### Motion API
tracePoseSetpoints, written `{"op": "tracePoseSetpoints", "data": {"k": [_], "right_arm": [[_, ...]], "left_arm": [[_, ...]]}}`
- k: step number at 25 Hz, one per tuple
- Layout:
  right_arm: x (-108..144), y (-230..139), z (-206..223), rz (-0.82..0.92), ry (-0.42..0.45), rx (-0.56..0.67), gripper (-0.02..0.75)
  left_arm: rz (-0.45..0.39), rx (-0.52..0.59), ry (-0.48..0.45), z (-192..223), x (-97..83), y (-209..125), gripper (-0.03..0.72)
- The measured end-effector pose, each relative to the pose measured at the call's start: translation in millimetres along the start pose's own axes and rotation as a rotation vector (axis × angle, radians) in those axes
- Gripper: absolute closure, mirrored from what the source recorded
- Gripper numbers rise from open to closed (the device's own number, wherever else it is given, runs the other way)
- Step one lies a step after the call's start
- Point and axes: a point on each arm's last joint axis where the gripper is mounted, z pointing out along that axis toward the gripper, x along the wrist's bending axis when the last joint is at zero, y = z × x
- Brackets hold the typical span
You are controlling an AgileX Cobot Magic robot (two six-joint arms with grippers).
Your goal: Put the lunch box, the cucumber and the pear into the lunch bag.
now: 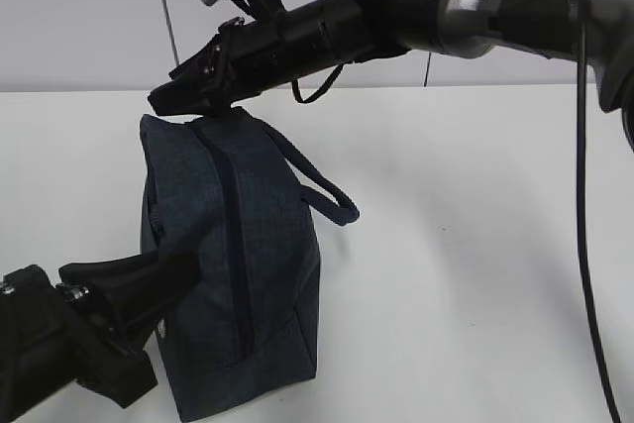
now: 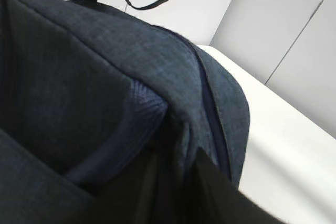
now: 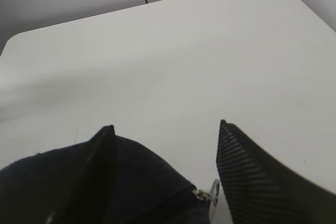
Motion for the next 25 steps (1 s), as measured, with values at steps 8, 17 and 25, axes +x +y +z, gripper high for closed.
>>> {"op": "tracePoseSetpoints", "data": {"k": [8,17,25], "right_arm": [[6.3,13.9,-7.8,-0.015,0.017,-0.012,0.261],[12.5,26.8,-15.7,-0.011,0.031,-0.02,0.261],[22.7,44.2,-27.4,-0.025,0.056,-0.022,0.261]], "left_arm": [[-0.001,-0.001,0.003,-0.2,0.3,0.0,0.398],[-0.005,0.051,0.031,-16.6,6.8,-12.0,0.337],[0.03,0.055,-0.059,-19.9,-2.8,-9.1,0.327]]}}
